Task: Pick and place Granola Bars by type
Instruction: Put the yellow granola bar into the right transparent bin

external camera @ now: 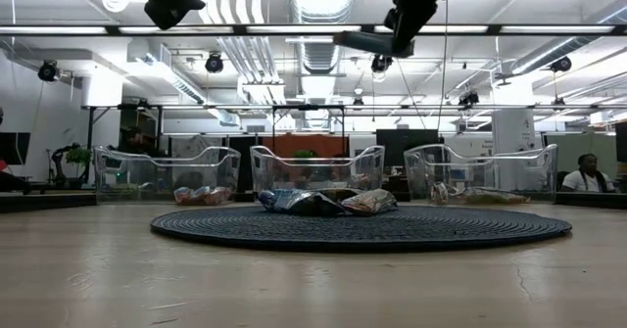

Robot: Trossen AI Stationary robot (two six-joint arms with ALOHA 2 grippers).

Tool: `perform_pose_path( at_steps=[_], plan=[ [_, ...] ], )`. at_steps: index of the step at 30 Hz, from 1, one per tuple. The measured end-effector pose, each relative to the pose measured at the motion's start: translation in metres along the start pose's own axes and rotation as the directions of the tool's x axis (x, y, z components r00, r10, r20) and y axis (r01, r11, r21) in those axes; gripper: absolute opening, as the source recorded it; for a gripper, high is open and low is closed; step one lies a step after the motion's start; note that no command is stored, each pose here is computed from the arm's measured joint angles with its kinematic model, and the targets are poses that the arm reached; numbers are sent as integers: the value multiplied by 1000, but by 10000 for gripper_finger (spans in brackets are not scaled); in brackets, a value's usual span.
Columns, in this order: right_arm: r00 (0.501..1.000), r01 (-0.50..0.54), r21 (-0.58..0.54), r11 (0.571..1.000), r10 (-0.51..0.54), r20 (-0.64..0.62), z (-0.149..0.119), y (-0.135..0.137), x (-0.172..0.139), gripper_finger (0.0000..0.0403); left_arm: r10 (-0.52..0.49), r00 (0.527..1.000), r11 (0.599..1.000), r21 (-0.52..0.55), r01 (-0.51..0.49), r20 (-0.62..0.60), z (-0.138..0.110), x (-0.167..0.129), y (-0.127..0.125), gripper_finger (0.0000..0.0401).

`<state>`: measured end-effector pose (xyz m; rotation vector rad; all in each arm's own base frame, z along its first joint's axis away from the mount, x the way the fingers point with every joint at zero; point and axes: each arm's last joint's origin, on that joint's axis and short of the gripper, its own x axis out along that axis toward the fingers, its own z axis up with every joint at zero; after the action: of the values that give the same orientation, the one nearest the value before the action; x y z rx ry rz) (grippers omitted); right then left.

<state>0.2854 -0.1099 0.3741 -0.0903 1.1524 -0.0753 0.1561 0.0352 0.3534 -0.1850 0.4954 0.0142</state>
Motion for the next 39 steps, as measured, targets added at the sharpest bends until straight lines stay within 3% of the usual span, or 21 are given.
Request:
perform_pose_path(
  at_steps=[10,20,31,37,39],
  plan=[
    [997,66,231,971,-53,-61,-37,-44,-5,68,0,1000,1000,-9,0,0,0,0,0,113],
    [976,111,492,863,-2,-216,-88,-78,29,68,0,1000,1000,-9,0,7,1,0,0,112],
    [966,195,742,641,3,-257,-122,-102,38,68,0,1000,1000,-7,0,15,1,0,0,112],
    [966,230,851,471,-4,-259,-129,-108,38,68,2,1000,1000,-7,-2,15,1,0,0,112],
    [966,236,866,441,-5,-260,-131,-109,41,68,9,1000,1000,-7,-9,15,1,0,0,112]
  ],
)
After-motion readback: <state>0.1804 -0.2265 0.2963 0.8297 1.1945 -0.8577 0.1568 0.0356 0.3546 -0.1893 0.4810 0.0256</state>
